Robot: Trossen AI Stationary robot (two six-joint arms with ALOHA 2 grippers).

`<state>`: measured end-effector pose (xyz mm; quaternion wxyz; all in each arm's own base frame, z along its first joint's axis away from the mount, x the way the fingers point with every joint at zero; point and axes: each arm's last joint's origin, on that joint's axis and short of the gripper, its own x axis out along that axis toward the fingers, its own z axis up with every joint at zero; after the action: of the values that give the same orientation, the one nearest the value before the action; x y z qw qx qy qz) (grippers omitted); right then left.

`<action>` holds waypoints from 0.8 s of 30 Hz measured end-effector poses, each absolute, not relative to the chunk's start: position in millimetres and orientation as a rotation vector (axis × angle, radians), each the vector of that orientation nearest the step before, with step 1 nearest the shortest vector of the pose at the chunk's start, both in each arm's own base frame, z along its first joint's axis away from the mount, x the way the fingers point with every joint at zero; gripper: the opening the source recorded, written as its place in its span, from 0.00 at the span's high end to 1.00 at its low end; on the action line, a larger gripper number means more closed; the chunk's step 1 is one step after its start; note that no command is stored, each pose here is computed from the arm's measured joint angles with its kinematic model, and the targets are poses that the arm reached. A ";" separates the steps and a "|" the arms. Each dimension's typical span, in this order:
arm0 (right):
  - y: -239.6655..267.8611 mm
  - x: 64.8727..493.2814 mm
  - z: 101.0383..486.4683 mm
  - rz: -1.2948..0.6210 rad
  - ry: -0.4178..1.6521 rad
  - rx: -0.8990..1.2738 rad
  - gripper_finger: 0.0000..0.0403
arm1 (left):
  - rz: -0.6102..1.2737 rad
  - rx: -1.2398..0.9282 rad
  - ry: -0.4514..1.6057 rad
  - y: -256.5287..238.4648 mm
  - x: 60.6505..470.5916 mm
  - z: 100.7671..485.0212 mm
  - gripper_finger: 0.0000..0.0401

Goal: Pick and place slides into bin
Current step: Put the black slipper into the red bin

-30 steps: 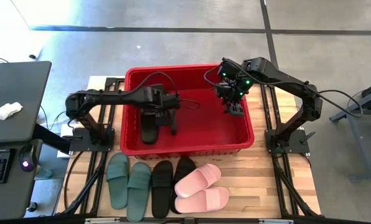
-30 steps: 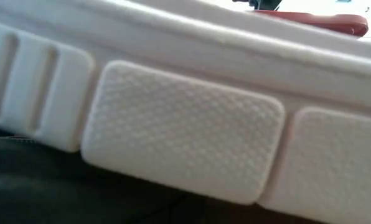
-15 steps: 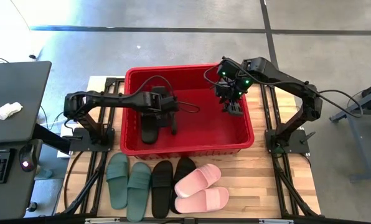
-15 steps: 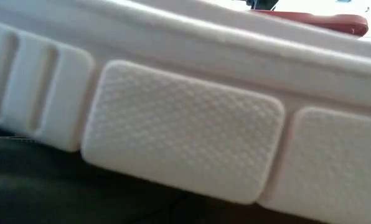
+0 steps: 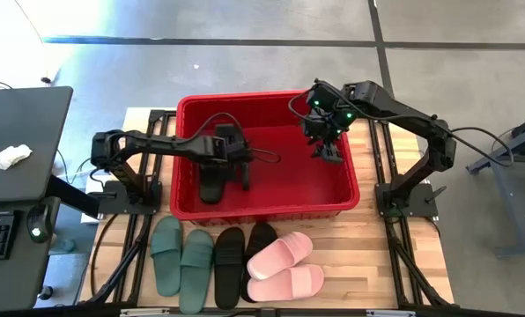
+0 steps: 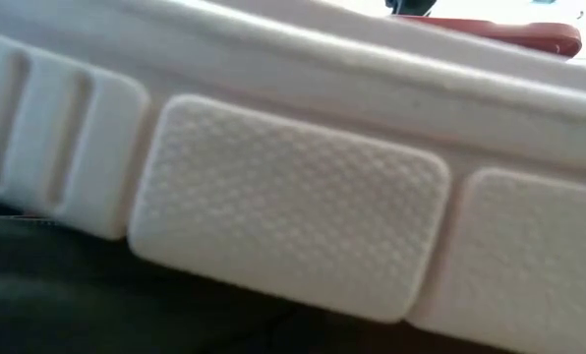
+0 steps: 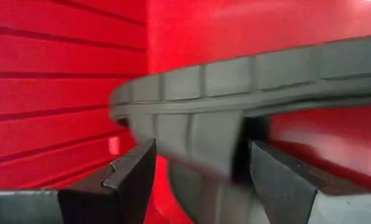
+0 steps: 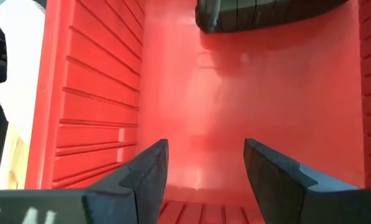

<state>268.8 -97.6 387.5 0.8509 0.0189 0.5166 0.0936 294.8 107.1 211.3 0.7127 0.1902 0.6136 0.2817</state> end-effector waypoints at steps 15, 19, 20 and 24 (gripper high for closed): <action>-98.5 271.3 388.3 0.177 1.068 0.055 0.51 | 0.643 0.432 1.359 110.6 305.3 197.0 0.81; -98.6 271.6 388.5 0.172 1.065 0.059 0.51 | 0.657 0.435 1.344 110.5 306.5 197.5 0.97; -98.6 271.6 388.5 0.169 1.065 0.065 0.51 | 0.658 0.436 1.344 110.4 305.9 199.0 0.98; -98.7 271.9 388.6 0.164 1.063 0.070 0.51 | 0.646 0.426 1.340 111.3 309.0 210.7 0.96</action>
<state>271.9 -98.7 388.6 0.8584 0.0334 0.5060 0.0781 309.0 111.3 210.7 0.7153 0.1925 0.6051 0.2918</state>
